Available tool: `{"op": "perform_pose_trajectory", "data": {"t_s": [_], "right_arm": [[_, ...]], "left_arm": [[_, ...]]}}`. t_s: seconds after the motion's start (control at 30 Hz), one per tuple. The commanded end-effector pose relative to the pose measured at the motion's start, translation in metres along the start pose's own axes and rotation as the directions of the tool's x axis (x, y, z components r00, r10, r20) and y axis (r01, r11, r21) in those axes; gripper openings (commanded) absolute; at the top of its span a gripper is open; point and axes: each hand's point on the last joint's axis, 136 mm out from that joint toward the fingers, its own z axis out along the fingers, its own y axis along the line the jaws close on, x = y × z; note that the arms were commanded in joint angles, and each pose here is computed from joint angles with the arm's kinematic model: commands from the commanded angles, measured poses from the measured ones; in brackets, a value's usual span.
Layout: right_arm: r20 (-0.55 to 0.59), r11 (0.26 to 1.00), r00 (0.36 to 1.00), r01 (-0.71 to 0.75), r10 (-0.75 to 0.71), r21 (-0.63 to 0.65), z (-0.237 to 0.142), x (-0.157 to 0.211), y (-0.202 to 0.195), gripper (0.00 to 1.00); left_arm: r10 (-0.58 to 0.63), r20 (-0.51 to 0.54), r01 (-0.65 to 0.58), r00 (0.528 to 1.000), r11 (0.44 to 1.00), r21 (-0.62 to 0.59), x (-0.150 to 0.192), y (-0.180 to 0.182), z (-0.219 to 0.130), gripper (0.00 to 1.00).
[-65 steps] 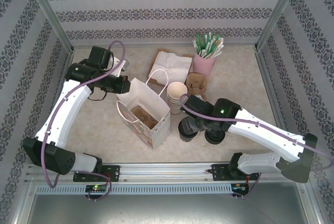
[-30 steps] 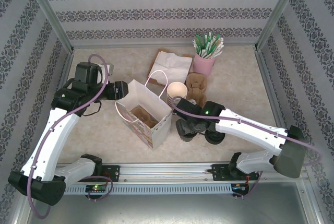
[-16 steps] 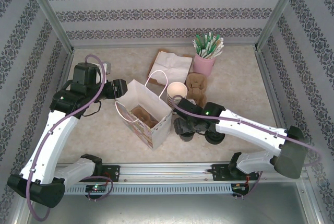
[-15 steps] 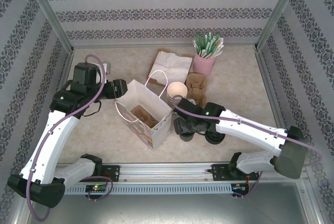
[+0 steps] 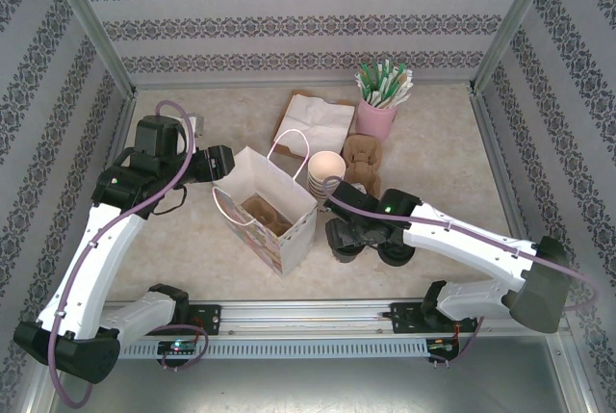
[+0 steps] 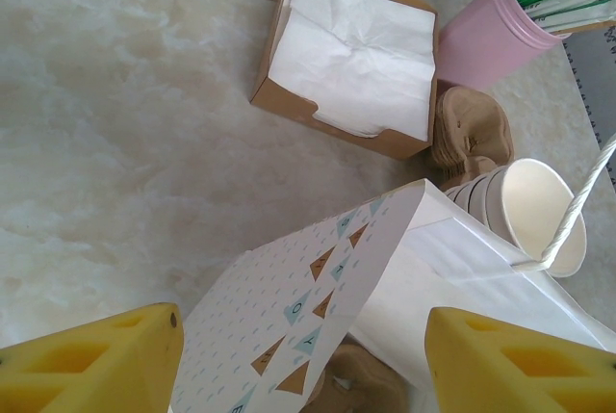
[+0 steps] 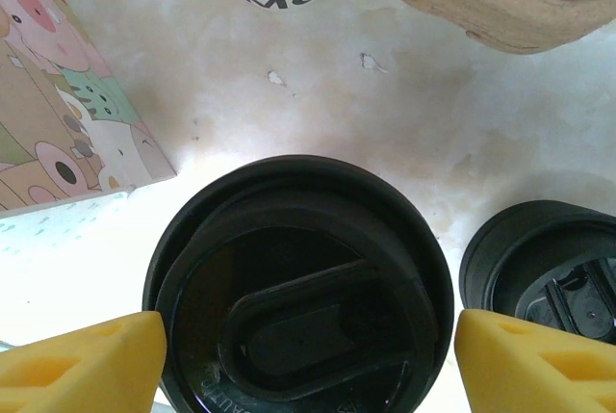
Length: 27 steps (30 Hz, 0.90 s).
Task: Pack the takeout coffee
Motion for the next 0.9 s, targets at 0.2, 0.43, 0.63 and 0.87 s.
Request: {"op": "perform_pose_trajectory", "data": {"t_s": [0.2,0.43,0.63,0.87], "right_arm": [[0.0,1.0,1.0,0.001,-0.001,0.008,-0.005,0.0,-0.004,0.81],[0.037,1.0,0.999,-0.015,0.015,-0.01,-0.014,-0.004,-0.005,0.82],[0.055,1.0,0.998,-0.017,0.018,-0.021,-0.017,-0.006,-0.004,0.84],[0.015,1.0,1.0,-0.002,0.002,-0.006,-0.004,-0.003,0.0,0.86]], "left_arm": [[0.0,0.039,0.0,0.999,1.0,0.006,-0.006,-0.003,-0.003,0.68],[0.0,0.04,0.0,0.999,1.0,0.002,-0.007,-0.002,-0.002,0.68],[0.0,0.041,0.0,0.999,1.0,0.001,-0.007,-0.002,-0.003,0.68],[-0.003,0.038,0.003,0.999,1.0,0.0,-0.006,-0.002,-0.002,0.67]]}}
